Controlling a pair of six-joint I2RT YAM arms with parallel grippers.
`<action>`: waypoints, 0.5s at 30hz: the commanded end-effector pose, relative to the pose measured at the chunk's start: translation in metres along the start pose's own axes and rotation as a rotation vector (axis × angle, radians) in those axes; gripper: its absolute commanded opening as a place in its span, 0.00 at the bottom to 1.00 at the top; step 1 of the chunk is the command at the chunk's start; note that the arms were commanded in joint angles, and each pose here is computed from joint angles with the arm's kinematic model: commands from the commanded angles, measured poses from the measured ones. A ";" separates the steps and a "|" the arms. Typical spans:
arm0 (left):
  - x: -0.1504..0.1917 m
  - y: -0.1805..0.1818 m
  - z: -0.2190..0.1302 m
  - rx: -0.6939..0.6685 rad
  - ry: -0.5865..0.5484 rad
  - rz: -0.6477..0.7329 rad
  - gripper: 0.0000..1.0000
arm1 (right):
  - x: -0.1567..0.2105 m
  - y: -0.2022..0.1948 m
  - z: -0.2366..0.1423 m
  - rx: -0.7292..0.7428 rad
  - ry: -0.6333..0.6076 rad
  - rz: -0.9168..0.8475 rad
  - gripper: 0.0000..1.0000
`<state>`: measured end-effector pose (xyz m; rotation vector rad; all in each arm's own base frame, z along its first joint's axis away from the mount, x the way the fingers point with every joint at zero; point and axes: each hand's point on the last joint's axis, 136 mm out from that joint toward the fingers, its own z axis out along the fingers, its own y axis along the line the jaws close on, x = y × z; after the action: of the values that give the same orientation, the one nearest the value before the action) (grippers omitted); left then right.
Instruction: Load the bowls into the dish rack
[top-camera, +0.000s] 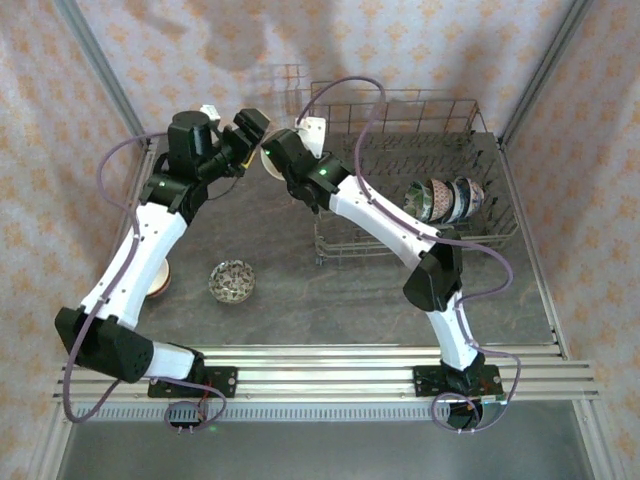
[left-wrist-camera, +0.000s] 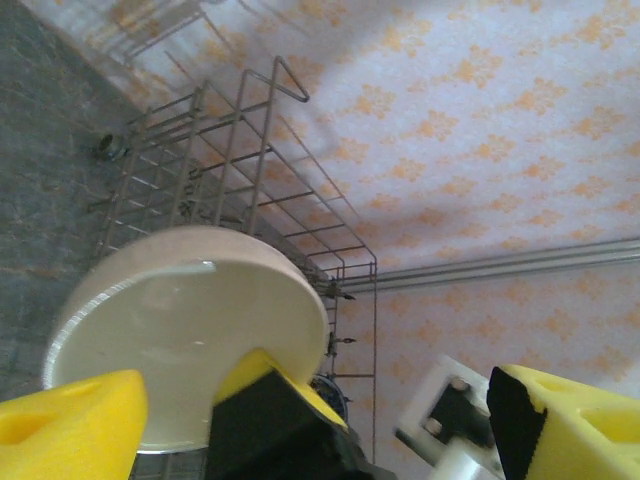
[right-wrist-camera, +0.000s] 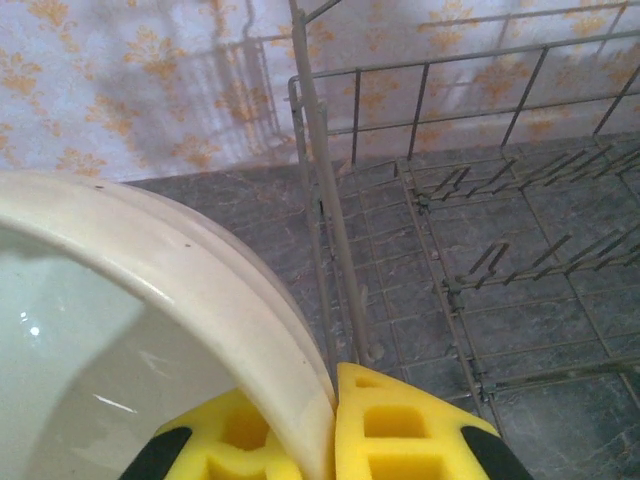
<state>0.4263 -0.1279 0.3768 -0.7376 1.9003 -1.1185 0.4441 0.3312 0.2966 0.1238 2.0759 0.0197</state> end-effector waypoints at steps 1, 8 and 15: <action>-0.010 -0.026 -0.003 0.113 0.072 0.066 0.87 | -0.037 -0.028 -0.018 0.099 -0.084 0.045 0.00; -0.014 -0.027 0.005 0.081 0.133 0.200 0.87 | -0.050 -0.047 -0.033 0.146 -0.133 0.054 0.00; -0.030 -0.010 0.006 -0.002 0.063 0.281 0.87 | -0.072 -0.070 -0.039 0.214 -0.160 -0.041 0.00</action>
<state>0.4458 -0.1221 0.3928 -0.4643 1.9855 -1.0642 0.4436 0.2940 0.3138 0.1211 2.0308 -0.1950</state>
